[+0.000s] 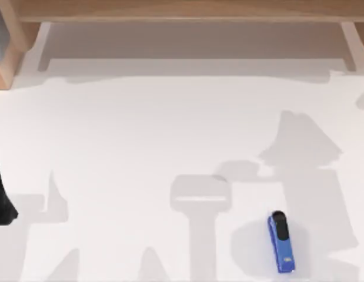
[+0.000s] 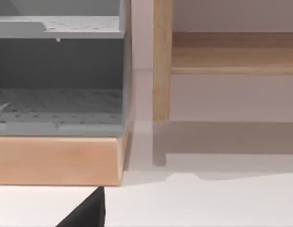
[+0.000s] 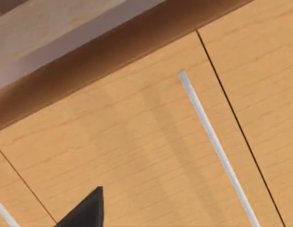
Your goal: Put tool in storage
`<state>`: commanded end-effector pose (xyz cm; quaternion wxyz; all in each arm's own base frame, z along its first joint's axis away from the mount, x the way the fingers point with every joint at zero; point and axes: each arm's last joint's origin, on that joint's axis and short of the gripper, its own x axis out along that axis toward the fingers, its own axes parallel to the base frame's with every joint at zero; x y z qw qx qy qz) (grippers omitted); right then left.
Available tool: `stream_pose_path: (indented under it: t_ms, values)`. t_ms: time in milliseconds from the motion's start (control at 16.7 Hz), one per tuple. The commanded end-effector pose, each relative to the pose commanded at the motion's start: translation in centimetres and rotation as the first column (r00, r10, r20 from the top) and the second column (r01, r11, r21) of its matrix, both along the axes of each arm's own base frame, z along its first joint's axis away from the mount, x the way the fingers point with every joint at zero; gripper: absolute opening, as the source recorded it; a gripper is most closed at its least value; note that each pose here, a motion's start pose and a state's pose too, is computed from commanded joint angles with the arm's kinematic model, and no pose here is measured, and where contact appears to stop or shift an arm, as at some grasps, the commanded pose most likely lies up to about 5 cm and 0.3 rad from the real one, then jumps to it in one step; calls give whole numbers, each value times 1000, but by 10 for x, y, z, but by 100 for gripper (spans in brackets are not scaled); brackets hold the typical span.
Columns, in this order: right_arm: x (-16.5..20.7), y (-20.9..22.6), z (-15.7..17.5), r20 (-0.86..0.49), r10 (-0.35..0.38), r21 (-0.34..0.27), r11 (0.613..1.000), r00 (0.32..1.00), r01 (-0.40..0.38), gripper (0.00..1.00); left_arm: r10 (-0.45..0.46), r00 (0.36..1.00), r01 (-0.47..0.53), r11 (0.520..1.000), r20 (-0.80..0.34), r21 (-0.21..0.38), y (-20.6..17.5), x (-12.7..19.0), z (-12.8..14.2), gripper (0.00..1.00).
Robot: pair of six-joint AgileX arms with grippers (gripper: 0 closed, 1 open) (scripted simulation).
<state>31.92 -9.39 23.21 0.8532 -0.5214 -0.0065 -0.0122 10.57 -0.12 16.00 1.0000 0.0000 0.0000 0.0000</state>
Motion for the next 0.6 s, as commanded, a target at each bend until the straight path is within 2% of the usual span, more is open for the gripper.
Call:
stream_pose_path:
  t_ms: [180, 300, 480, 600]
  values:
    - [44, -36, -47, -21, -9, -184, 983, 1000, 5, 100, 0, 1000, 0, 1000, 0, 0, 0, 0, 0, 100]
    - [63, -56, -81, -30, -11, -284, 959, 999, 2, 100, 0, 1000, 0, 1000, 0, 0, 0, 0, 0, 100]
    - [78, -76, -121, -32, -10, -396, 918, 999, -3, 100, 0, 1000, 0, 1000, 0, 0, 0, 0, 0, 100]
    - [83, -84, -137, -29, -9, -439, 898, 1000, -5, 100, 0, 1000, 0, 1000, 0, 0, 0, 0, 0, 100]
